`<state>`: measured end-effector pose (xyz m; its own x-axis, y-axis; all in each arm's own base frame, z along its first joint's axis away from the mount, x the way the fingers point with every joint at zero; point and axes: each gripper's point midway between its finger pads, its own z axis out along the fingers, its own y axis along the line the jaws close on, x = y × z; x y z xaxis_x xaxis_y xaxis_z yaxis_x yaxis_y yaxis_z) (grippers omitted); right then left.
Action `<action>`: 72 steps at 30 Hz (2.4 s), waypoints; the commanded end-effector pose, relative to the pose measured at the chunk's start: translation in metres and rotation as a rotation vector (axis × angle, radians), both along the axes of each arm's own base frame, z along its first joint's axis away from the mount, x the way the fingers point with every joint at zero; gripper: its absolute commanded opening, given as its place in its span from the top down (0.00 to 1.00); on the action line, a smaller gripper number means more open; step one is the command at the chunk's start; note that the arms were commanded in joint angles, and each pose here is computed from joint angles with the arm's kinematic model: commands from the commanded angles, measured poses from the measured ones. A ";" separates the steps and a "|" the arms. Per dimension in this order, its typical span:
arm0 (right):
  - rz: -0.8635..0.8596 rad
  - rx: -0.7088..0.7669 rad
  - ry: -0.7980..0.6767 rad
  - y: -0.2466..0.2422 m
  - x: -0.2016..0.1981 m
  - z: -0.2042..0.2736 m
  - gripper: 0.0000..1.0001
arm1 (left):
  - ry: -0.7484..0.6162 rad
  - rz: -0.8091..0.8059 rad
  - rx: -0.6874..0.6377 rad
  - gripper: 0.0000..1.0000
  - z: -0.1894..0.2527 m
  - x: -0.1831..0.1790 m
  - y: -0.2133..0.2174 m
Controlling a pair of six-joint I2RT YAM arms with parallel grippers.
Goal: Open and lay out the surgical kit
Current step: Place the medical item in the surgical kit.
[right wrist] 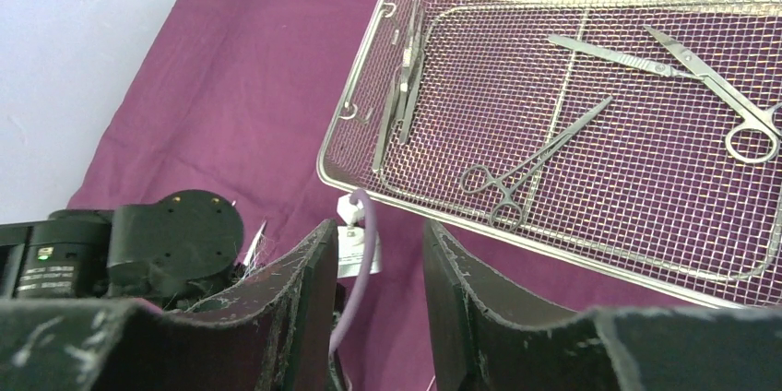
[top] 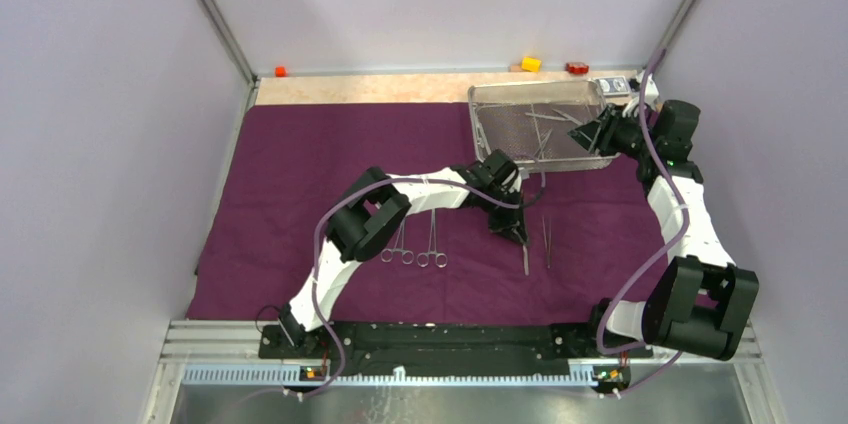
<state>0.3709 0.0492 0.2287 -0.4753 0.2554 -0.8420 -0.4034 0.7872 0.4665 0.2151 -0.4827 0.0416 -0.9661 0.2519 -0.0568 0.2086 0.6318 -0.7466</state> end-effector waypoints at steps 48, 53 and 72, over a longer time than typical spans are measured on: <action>0.041 -0.198 -0.067 -0.008 -0.024 0.001 0.64 | -0.416 -0.166 -0.089 0.58 0.037 0.048 -0.011; 0.045 -0.191 -0.068 -0.008 -0.025 0.002 0.65 | -0.510 -0.192 -0.054 0.57 0.030 0.060 -0.019; 0.054 -0.170 -0.051 -0.011 -0.026 -0.003 0.65 | -0.635 -0.310 0.009 0.56 0.002 0.049 -0.035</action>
